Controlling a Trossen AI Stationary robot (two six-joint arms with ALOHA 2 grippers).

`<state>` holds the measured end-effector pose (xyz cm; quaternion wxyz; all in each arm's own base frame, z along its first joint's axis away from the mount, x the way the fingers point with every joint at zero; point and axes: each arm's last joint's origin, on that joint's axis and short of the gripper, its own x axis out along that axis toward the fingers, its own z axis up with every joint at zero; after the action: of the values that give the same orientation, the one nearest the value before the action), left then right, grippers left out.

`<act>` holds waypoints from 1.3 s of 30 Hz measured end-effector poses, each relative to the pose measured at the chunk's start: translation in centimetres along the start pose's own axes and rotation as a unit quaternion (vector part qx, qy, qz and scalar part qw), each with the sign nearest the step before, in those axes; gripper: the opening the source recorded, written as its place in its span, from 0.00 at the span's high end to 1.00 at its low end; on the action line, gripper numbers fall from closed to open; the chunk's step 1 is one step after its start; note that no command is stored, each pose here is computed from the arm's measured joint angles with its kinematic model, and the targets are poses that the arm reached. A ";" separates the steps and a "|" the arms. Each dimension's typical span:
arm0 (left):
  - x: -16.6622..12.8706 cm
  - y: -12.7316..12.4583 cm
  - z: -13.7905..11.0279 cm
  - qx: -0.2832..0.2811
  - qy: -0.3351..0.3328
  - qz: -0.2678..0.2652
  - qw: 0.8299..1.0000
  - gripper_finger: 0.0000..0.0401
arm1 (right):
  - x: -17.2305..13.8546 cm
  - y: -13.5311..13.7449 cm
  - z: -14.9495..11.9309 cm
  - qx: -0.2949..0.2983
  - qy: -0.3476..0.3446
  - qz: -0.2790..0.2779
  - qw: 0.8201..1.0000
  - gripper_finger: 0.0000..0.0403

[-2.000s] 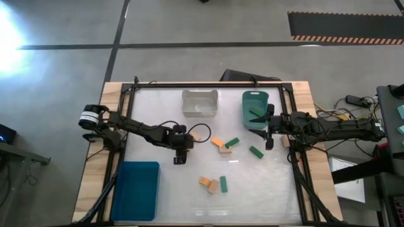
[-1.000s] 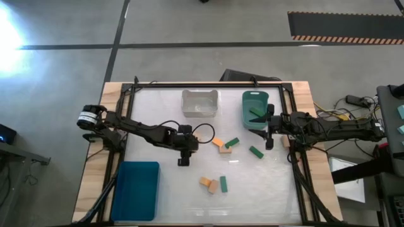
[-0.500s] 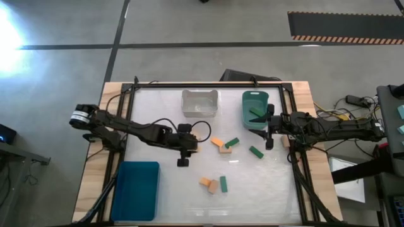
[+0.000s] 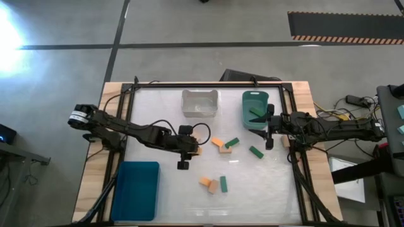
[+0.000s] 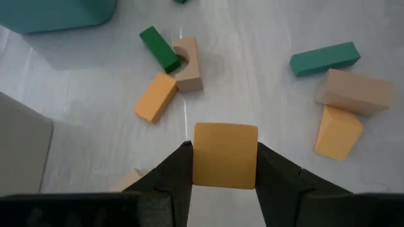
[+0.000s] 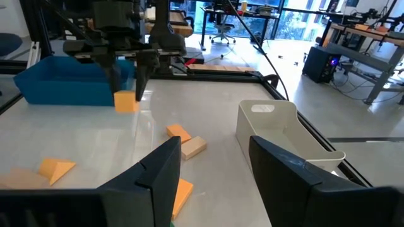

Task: Sort & place blocks by color
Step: Put the yellow block into the blue bin

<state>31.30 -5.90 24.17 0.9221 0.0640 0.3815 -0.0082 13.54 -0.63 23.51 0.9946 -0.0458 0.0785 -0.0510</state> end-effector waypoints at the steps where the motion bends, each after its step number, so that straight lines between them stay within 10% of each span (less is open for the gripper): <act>1: -0.1 -0.1 0.0 0.001 -0.001 -0.001 1.000 0.70 | 0.0 0.0 0.0 0.000 0.000 0.000 1.000 0.56; 18: -8.0 -4.1 1.0 -0.106 0.100 -0.024 0.989 0.70 | 0.0 0.0 -0.1 0.001 0.004 0.000 1.000 0.62; 27: -11.3 -7.6 -3.6 -0.229 0.315 0.008 0.921 0.70 | 0.0 0.0 -0.1 0.001 0.004 0.000 1.000 0.66; 39: -10.5 -12.0 -10.0 -0.252 0.417 0.014 0.873 0.70 | 0.0 0.0 0.0 0.001 -0.002 -0.001 1.000 0.70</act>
<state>16.07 -16.95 23.24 0.6620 -0.1680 0.7190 0.1285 13.55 -0.65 23.55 0.9947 -0.0448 0.0762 -0.0515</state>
